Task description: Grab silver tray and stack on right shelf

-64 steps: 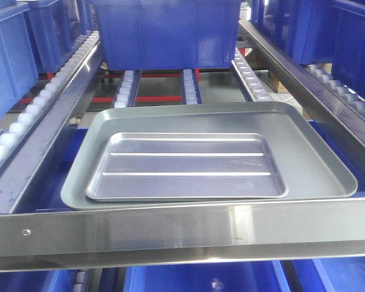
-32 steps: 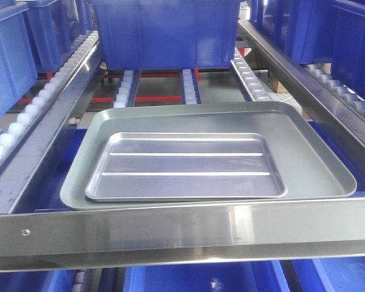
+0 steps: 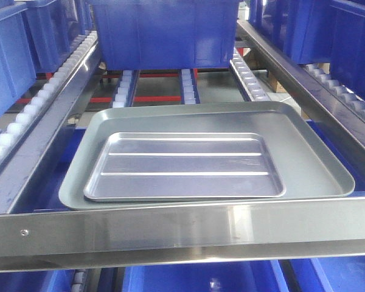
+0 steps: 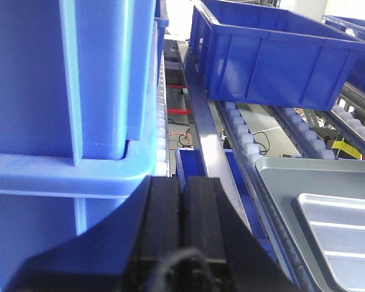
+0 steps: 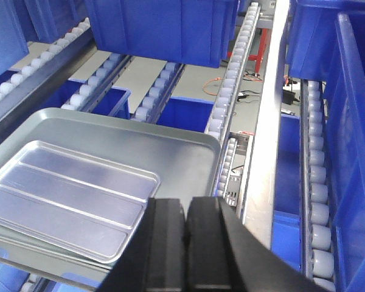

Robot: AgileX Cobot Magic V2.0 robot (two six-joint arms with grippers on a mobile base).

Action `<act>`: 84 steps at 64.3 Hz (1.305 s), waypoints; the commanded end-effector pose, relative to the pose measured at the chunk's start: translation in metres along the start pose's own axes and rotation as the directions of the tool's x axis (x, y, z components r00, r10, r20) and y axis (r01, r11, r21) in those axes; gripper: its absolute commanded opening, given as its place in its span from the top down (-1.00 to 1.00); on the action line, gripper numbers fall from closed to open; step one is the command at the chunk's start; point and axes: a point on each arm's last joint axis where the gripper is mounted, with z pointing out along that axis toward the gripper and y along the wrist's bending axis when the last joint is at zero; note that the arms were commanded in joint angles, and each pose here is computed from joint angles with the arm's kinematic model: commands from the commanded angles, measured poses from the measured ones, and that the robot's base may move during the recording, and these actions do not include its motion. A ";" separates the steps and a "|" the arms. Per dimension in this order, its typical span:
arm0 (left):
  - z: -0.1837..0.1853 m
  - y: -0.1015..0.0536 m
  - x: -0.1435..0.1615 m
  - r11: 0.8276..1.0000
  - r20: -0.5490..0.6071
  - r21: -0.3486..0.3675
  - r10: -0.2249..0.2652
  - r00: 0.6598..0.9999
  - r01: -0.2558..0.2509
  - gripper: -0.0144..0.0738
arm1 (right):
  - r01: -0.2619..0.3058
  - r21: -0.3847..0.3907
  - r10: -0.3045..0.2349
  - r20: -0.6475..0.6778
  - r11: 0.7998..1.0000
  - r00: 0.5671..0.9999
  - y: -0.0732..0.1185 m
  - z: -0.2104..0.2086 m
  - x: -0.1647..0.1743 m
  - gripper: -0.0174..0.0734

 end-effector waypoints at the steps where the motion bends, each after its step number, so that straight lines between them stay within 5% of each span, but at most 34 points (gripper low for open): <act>1: -0.001 0.000 -0.002 1.000 0.072 0.001 -0.004 0.997 0.004 0.90 | 0.020 -0.025 -0.017 0.104 1.000 0.994 0.002 -0.002 -0.015 0.49; 15: -0.001 0.000 -0.001 1.000 0.070 0.001 -0.004 0.998 0.004 0.90 | 0.037 0.012 -0.038 0.065 0.999 0.997 0.001 0.002 -0.001 0.49; 34: -0.001 0.000 -0.001 1.000 0.070 0.001 -0.004 0.998 0.004 0.90 | -0.002 0.231 -0.052 0.225 0.973 0.973 -0.011 -0.010 0.055 0.49; 47: -0.001 0.000 -0.001 1.000 0.068 0.001 -0.004 0.998 0.004 0.90 | -0.089 0.231 0.011 0.321 0.969 0.947 -0.011 -0.012 0.090 0.49; 84: -0.001 0.000 -0.001 1.000 0.068 0.001 -0.004 0.998 0.004 0.90 | -0.078 0.244 -0.002 0.310 0.967 0.951 -0.011 -0.012 0.091 0.49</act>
